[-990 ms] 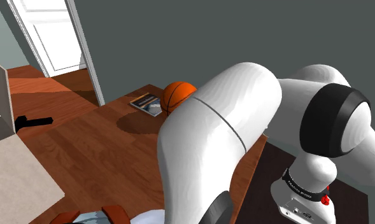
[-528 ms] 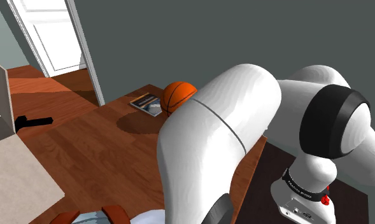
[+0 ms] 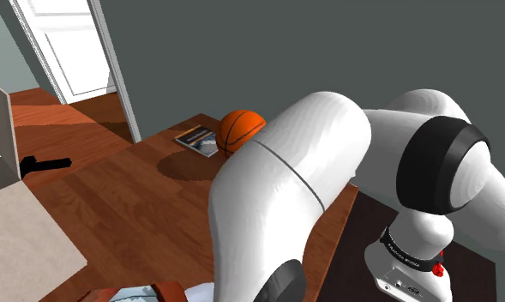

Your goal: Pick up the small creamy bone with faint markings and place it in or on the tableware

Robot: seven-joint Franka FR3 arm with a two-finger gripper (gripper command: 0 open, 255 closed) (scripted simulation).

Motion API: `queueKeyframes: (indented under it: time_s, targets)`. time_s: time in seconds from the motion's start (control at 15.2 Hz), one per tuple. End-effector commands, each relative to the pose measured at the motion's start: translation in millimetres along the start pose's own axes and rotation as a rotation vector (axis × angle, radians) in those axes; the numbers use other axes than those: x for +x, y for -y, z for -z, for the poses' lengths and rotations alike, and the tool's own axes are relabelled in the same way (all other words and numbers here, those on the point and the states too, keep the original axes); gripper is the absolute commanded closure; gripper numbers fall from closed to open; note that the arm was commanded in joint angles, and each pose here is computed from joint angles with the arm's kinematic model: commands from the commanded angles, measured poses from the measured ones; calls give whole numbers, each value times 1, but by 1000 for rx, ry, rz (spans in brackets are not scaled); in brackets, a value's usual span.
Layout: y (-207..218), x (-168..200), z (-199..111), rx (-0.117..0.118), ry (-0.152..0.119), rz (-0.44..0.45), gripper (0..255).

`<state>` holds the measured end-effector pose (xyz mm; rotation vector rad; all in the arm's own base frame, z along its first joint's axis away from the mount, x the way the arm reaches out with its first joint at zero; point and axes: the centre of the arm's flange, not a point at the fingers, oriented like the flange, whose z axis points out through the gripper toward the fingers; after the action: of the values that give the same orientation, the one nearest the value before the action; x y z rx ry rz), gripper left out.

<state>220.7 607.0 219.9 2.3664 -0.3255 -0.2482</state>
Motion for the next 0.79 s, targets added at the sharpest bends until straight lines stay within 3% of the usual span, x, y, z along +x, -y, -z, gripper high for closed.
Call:
queueKeyframes:
  time_s: [0.0, 0.2, 0.73]
  targets:
    - [23, 17, 22, 157, -96, -29, 0]
    - [17, 13, 58, 157, -96, -29, 0]
    - [17, 13, 58, 157, -96, -29, 0]
